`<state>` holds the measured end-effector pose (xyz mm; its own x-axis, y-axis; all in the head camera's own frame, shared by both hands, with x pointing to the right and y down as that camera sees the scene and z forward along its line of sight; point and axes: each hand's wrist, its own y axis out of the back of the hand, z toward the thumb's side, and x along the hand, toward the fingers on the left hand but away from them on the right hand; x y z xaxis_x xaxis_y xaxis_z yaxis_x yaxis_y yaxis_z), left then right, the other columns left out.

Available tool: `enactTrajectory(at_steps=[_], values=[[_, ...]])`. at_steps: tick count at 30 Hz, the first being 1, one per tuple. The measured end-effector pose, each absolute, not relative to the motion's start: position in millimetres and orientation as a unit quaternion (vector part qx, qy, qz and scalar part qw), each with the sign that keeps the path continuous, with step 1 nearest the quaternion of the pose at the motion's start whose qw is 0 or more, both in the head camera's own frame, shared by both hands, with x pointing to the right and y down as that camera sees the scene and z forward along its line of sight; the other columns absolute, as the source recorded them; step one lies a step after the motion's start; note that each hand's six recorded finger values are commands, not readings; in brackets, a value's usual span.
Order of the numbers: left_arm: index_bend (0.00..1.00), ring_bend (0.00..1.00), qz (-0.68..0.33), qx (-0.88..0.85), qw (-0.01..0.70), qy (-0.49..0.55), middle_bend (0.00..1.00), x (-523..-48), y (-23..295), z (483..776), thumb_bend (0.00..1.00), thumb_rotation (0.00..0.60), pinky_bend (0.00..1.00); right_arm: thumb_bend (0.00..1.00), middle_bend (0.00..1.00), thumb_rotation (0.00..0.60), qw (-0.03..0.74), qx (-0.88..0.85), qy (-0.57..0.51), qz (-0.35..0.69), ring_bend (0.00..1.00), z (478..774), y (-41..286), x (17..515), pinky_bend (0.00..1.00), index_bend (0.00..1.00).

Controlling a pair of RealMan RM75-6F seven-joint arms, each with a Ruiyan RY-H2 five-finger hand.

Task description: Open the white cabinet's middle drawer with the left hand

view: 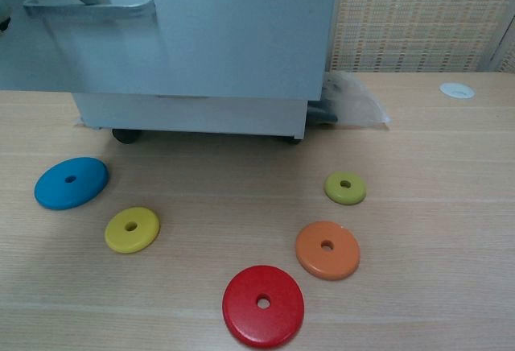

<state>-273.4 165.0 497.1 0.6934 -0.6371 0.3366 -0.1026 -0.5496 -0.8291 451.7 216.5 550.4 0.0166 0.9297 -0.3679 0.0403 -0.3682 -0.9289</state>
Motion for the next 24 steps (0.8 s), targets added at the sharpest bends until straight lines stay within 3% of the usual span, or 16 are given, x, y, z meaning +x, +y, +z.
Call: enactTrajectory(at_steps=[7, 16, 20, 24], values=[[0.23, 0.92, -0.316, -0.813, 0.422, 0.246, 0.90, -280.2, 165.8, 488.9, 0.68, 0.600, 1.00, 0.20, 0.21, 0.600, 0.392, -0.597, -0.408, 0.569, 0.17, 548.0, 215.0, 452.1, 0.15, 0.16], [0.25, 0.75, -0.332, -0.803, 0.419, 0.262, 0.78, -295.9, 175.3, 483.8, 0.68, 0.600, 0.98, 0.20, 0.21, 0.600, 0.393, -0.598, -0.408, 0.567, 0.17, 548.1, 212.8, 451.6, 0.15, 0.16], [0.31, 0.71, -0.336, -0.796, 0.420, 0.276, 0.74, -303.8, 178.8, 479.4, 0.68, 0.600, 0.97, 0.20, 0.21, 0.600, 0.395, -0.599, -0.408, 0.565, 0.17, 547.0, 212.1, 450.1, 0.15, 0.16], [0.43, 0.69, -0.354, -0.786, 0.416, 0.290, 0.73, -318.4, 185.4, 476.3, 0.68, 0.600, 0.96, 0.20, 0.21, 0.600, 0.396, -0.599, -0.407, 0.565, 0.17, 546.6, 211.9, 449.4, 0.15, 0.16]])
